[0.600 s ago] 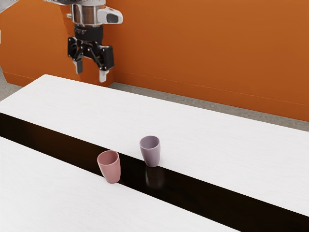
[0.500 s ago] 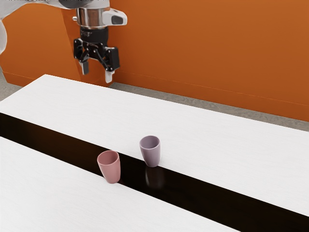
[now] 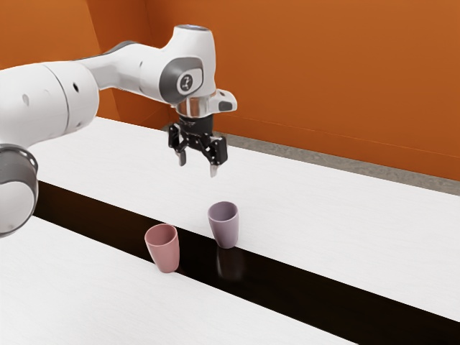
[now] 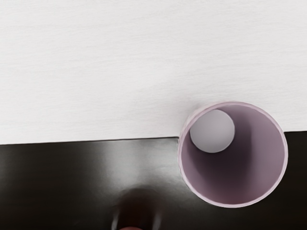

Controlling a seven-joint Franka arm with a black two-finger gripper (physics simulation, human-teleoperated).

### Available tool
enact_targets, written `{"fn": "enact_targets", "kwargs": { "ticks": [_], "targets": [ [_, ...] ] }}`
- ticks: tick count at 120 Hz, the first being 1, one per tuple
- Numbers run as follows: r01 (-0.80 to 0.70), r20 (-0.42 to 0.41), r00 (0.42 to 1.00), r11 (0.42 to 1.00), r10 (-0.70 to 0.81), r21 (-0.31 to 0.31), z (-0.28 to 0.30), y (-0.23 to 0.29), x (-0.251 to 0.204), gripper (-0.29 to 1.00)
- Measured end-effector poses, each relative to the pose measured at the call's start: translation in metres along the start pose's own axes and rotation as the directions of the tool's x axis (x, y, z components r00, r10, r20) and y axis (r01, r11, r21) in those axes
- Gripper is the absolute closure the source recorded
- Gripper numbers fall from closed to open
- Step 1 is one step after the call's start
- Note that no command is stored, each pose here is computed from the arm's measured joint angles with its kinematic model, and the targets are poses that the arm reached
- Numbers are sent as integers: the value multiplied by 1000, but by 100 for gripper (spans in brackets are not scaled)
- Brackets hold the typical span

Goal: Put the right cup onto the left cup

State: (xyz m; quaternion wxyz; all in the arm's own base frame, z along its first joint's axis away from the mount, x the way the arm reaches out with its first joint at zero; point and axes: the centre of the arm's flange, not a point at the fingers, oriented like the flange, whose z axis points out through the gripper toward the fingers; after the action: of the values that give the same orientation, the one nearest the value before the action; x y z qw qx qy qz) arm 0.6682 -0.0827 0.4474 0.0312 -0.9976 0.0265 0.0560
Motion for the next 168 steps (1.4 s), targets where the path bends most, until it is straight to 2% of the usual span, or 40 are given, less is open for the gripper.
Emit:
{"fn": "enact_targets", "kwargs": {
  "ticks": [35, 79, 111, 118, 133, 142, 154, 168],
  "targets": [
    [19, -71, 997, 1000, -21, -17, 62, -4, 10, 0],
    [32, -102, 994, 999, -36, -44, 112, 4, 12, 0],
    [29, -92, 995, 998, -33, -47, 147, 12, 13, 0],
    [31, -94, 995, 998, -35, -48, 149, 11, 14, 8],
    [32, -102, 994, 998, -37, -49, 149, 11, 15, 40],
    [33, -107, 994, 998, -38, -49, 148, 11, 16, 54],
    [35, -109, 993, 998, -40, -50, 148, 11, 16, 65],
    [37, -111, 993, 998, -42, -49, 147, 11, 16, 71]
  ]
}}
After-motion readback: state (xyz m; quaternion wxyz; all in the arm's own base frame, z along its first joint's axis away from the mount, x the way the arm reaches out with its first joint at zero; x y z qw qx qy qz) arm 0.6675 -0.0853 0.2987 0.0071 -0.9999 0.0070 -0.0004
